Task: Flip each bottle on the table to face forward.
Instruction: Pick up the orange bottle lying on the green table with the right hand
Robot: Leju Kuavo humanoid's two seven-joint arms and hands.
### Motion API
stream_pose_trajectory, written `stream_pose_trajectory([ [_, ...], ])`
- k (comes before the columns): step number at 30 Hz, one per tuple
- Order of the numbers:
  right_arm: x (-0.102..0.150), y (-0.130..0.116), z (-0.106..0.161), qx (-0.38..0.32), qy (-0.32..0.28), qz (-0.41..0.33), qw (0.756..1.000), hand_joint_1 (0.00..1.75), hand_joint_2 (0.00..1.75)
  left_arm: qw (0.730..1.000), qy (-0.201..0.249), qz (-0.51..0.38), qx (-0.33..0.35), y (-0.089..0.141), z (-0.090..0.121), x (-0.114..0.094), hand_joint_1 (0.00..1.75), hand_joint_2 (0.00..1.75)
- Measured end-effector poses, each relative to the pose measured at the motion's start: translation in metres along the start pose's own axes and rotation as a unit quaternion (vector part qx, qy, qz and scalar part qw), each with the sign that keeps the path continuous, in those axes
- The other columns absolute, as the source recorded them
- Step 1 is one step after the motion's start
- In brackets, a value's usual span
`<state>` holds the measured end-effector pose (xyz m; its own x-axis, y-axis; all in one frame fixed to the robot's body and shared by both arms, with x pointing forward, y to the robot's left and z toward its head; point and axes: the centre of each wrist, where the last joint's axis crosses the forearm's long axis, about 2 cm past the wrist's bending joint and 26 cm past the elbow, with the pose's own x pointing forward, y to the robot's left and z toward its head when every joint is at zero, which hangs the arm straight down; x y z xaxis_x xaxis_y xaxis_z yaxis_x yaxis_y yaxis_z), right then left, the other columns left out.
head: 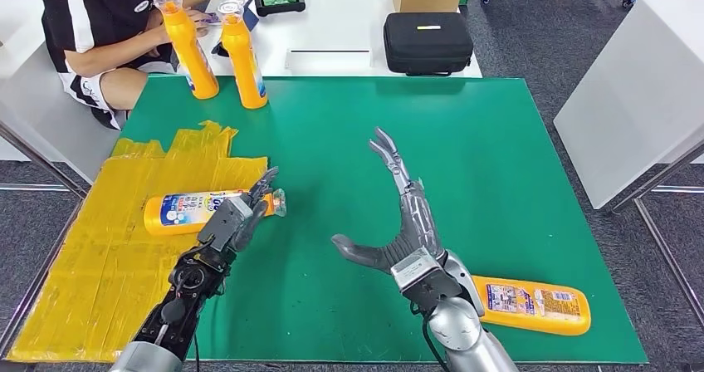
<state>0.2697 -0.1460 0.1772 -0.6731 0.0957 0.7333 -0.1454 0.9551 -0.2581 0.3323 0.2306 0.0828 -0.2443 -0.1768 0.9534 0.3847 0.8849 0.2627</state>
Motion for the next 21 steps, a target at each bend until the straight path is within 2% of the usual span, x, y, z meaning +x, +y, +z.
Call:
stream_pose_trajectory([
  [3,0.0,0.0,0.0,0.001,0.0,0.0,1.0,0.0,1.75,0.999,-0.027,0.023,0.005,0.002,0.0,0.008,0.0,0.0],
  [9,0.0,-0.001,0.0,0.004,0.0,0.0,1.0,0.0,1.75,0.998,-0.05,0.024,0.011,0.004,0.001,0.016,0.0,0.0],
  [13,-0.001,-0.002,0.0,0.007,-0.002,0.015,1.0,0.0,1.75,0.997,-0.067,0.039,0.017,0.005,0.001,0.02,0.0,1.75],
  [15,-0.001,-0.005,0.0,0.008,-0.009,0.063,0.998,0.0,1.75,0.995,-0.078,0.058,0.021,0.004,0.001,0.022,0.0,1.75],
  [18,-0.001,-0.012,0.001,0.049,-0.006,0.216,0.975,0.0,1.75,0.991,-0.1,0.087,0.028,0.003,0.001,0.027,0.0,1.75],
  [19,-0.002,-0.014,0.003,0.072,0.0,0.287,0.955,0.0,1.75,0.989,-0.108,0.093,0.031,0.002,0.002,0.029,0.0,1.75],
  [21,-0.004,-0.017,0.009,0.11,0.006,0.424,0.899,0.0,1.75,0.987,-0.124,0.1,0.033,0.001,0.005,0.034,0.0,1.75],
])
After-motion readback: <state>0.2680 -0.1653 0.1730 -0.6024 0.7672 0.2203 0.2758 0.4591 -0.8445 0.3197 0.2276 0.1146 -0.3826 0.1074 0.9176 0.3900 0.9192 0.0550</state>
